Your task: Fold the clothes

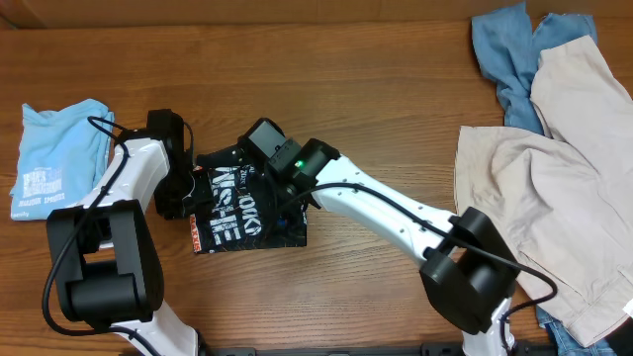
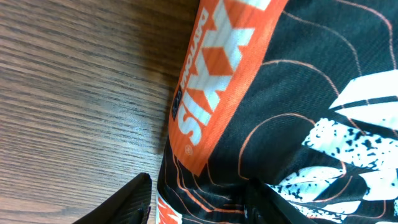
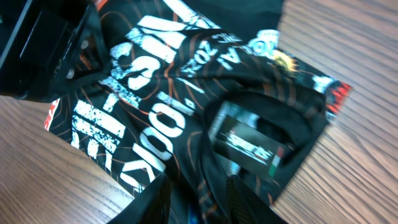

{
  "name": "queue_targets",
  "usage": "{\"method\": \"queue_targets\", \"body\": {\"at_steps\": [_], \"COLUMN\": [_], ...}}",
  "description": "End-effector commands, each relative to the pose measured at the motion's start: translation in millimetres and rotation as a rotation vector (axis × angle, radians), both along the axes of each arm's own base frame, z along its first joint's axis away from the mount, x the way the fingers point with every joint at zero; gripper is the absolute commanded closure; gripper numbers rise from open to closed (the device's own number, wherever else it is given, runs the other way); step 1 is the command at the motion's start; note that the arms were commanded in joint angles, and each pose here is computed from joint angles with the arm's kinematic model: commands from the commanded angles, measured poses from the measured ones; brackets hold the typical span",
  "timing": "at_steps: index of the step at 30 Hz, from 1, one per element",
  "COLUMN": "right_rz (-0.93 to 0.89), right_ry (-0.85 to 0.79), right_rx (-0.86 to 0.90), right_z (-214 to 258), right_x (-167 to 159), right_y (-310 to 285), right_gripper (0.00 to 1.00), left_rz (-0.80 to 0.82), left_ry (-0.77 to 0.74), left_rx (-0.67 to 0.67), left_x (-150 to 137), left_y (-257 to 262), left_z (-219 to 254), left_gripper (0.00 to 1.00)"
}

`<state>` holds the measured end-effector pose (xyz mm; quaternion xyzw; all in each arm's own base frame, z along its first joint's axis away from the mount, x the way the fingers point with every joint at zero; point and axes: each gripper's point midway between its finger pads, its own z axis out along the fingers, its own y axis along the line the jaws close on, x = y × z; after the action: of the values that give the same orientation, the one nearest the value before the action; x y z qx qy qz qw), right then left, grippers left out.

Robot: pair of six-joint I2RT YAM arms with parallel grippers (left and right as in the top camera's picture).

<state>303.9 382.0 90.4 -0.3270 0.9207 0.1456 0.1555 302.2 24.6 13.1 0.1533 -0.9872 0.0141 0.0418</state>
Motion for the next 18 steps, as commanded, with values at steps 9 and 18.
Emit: {"method": "queue_targets", "body": {"at_steps": [9,18], "right_rz": [0.071,0.007], "right_ry": [0.024,-0.037], "right_rx": [-0.007,-0.1], "right_z": [-51,-56], "right_x": [4,19], "right_y": [18,-1], "right_gripper": [0.68,0.96], "left_rz": [-0.013,-0.013], "left_ry": [0.02,0.023], "left_rx": [0.01,0.01], "left_x": [-5,-6], "left_y": [2,2], "left_z": [-4,-4], "left_gripper": [0.48,0.48]}}
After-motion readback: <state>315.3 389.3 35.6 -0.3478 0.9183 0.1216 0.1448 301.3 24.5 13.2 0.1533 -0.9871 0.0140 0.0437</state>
